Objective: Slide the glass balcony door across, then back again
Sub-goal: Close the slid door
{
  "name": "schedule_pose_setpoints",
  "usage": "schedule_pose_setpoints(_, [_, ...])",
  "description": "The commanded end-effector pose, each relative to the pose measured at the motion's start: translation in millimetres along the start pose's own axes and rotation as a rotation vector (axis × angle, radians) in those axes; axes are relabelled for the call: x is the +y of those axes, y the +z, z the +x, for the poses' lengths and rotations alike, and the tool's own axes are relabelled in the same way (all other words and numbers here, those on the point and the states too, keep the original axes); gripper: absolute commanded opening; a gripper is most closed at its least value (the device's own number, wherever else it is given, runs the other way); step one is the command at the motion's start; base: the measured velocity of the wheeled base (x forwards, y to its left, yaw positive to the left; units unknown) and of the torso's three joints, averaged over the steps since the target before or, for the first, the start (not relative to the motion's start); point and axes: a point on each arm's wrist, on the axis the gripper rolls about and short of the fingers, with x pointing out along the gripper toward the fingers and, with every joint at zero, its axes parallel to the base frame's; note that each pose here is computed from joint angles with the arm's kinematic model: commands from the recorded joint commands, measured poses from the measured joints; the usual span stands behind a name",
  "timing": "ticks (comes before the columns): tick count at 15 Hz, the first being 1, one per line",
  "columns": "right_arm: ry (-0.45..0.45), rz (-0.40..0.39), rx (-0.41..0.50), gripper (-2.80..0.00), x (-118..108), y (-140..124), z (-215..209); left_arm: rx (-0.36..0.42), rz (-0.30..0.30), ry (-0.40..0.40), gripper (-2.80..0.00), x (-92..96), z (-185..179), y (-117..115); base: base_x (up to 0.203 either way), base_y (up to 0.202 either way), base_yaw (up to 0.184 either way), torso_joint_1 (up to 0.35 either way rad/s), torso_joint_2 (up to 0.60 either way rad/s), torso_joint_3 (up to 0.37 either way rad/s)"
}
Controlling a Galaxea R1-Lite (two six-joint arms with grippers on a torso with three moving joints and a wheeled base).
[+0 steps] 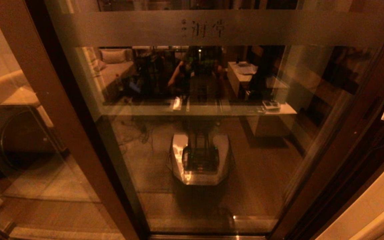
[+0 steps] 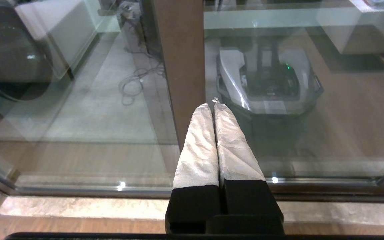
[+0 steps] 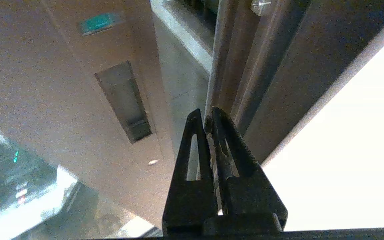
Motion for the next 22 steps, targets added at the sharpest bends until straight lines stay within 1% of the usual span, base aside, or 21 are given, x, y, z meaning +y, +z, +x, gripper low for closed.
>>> schedule_pose_setpoints(1, [0.004,0.002,-0.005,-2.80,0.4,0.8,-1.2,0.000,0.000,-0.001,-2.80,0.0,0.0,-0.1,0.000,0.000,0.000,0.000,0.00,0.000])
schedule_pose_setpoints(3, [0.014,0.003,-0.003,-2.80,1.0,0.4,-0.8,0.001,0.000,0.001,-2.80,0.0,0.0,-0.1,0.000,0.000,0.000,0.000,0.00,0.000])
schedule_pose_setpoints(6, [0.127,0.009,0.002,-2.80,2.8,0.4,-3.6,0.001,0.000,0.001,-2.80,0.0,0.0,-0.1,0.000,0.000,0.000,0.000,0.00,0.000])
schedule_pose_setpoints(10, [0.234,0.028,0.001,-2.80,0.6,1.9,-8.6,0.001,0.000,0.001,-2.80,0.0,0.0,-0.1,0.000,0.000,0.000,0.000,0.00,0.000])
schedule_pose_setpoints(16, [0.222,0.027,0.017,-2.80,-0.4,-2.1,2.9,0.000,0.000,-0.001,-2.80,0.0,0.0,-0.1,0.000,0.000,0.000,0.000,0.00,0.000])
schedule_pose_setpoints(20, [0.175,0.027,0.006,-2.80,-2.7,0.8,8.2,0.000,0.000,0.000,-2.80,0.0,0.0,-0.1,0.000,0.000,0.000,0.000,0.00,0.000])
schedule_pose_setpoints(22, [0.131,0.022,0.005,-2.80,-3.8,0.4,8.4,0.001,0.000,0.001,-2.80,0.0,0.0,-0.1,0.000,0.000,0.000,0.000,0.00,0.000])
